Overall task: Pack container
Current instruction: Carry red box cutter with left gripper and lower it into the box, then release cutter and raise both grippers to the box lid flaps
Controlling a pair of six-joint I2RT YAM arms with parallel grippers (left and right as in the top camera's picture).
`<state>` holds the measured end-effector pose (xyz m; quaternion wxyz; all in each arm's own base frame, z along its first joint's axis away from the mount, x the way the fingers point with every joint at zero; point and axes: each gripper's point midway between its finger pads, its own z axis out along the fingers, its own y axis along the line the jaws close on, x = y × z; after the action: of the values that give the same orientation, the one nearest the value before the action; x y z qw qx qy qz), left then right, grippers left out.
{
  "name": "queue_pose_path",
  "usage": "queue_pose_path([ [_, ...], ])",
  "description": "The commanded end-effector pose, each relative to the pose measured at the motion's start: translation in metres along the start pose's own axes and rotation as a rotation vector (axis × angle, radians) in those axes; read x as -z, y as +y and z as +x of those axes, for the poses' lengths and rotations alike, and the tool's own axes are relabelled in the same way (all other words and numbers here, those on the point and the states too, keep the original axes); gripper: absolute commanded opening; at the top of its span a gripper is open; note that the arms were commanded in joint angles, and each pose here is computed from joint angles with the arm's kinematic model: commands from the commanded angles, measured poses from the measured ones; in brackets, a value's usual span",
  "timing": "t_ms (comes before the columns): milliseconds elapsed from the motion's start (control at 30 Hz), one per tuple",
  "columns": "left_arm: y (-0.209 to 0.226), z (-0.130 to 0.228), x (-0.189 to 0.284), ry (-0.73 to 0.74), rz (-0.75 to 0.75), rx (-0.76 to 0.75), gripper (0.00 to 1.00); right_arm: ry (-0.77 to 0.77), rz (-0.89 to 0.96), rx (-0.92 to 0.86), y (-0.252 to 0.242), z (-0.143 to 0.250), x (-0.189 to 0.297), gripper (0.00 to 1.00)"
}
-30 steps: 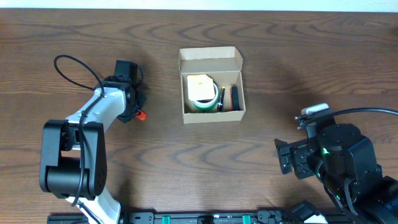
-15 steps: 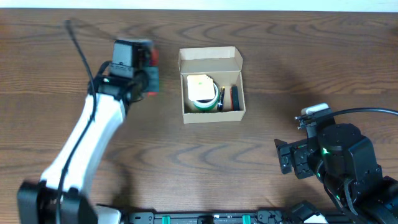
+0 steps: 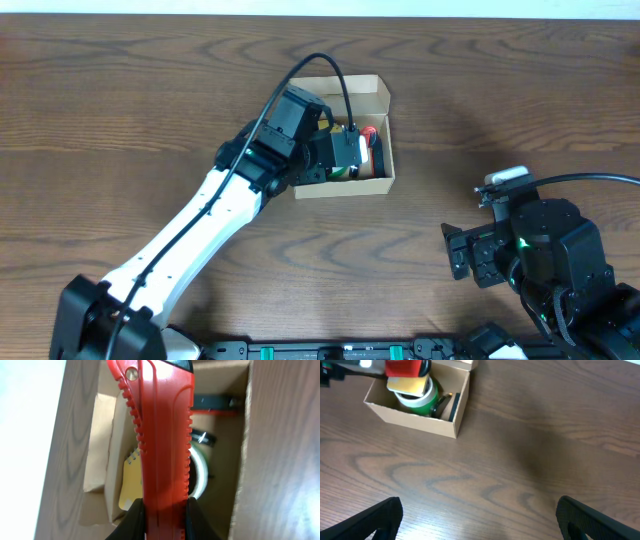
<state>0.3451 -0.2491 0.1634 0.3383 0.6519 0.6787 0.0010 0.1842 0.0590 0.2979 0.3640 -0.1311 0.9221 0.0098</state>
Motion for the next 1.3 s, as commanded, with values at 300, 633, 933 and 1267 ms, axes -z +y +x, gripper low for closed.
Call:
queue_pose_path([
  [300,-0.022,0.002,-0.026,0.048,0.060,-0.129,0.07,0.001,0.005,0.009,-0.002,0.000,0.000,0.99],
  [633,-0.009,0.004,-0.015,0.082,-0.016,0.042,0.80,0.001,0.005,0.009,-0.002,0.000,0.000,0.99],
  [933,0.021,-0.027,0.055,-0.068,-0.160,0.285,0.74,0.001,0.005,0.009,-0.002,0.000,0.000,0.99],
  [1267,0.053,-0.005,0.090,-0.127,-0.254,0.644,0.12,0.001,0.005,0.009,-0.002,0.000,0.000,0.99],
])
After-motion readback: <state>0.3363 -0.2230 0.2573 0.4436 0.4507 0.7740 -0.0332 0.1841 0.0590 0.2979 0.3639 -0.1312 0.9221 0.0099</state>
